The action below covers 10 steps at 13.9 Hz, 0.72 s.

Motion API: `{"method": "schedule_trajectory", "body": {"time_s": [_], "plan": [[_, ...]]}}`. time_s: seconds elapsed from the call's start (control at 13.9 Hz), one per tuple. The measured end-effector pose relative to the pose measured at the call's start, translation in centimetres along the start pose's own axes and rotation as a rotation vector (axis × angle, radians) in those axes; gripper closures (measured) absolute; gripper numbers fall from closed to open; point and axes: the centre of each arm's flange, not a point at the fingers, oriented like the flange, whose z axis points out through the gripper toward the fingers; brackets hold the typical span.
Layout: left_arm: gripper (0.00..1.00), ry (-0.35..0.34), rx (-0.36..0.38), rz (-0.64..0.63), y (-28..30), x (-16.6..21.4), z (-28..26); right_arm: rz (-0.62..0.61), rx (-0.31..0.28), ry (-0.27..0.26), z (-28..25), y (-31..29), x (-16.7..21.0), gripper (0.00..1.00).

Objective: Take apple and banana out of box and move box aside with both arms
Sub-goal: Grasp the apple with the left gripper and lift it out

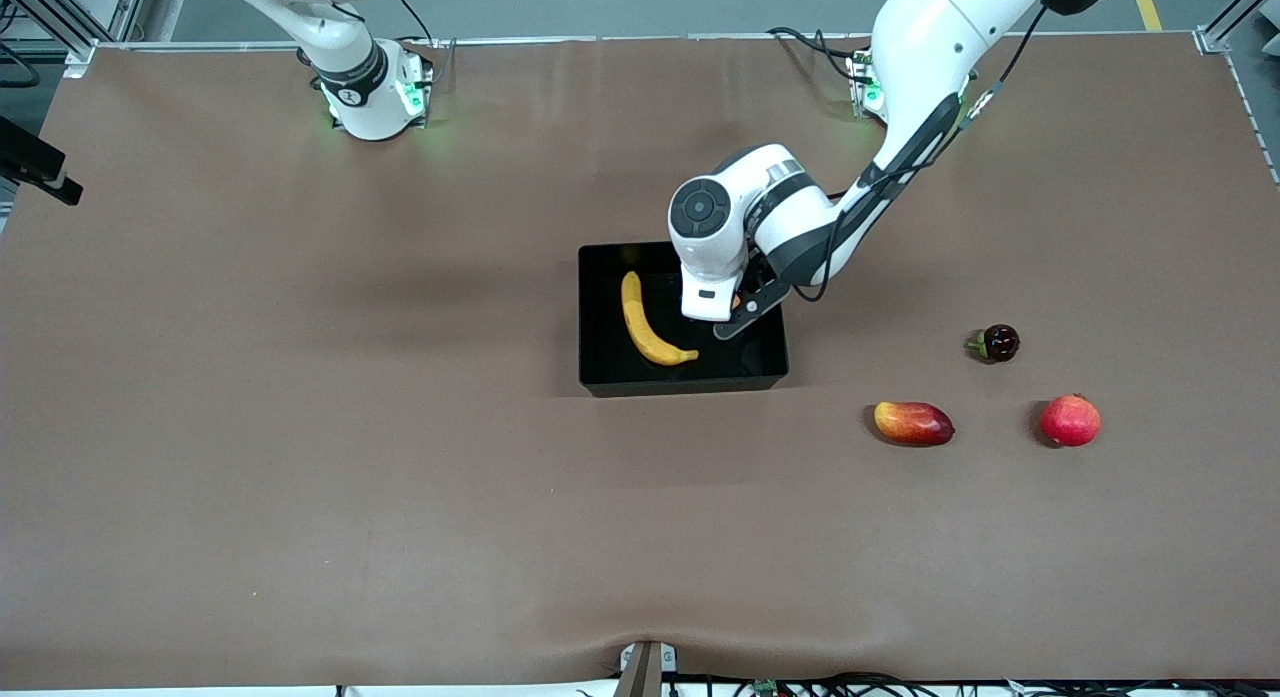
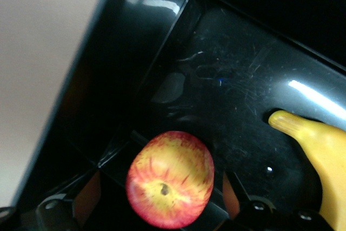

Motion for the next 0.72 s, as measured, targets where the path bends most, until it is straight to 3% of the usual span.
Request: {"method": "schedule_trajectory", "body": {"time_s": [0.36,0.58,0.72], "plan": [[0.0,0.018,-0.025,-0.033,0.8,-0.1,2.0,0.0,0.0,0.0,0.0,0.0,0.0,0.0],[0.05,0.011,-0.032,-0.054,0.9,0.0,2.7,0.0,0.0,0.0,0.0,0.0,0.0,0.0],[0.25,0.016,-0.049,-0.064,1.2,0.7,1.9,0.0,0.0,0.0,0.0,0.0,0.0,0.0]]}}
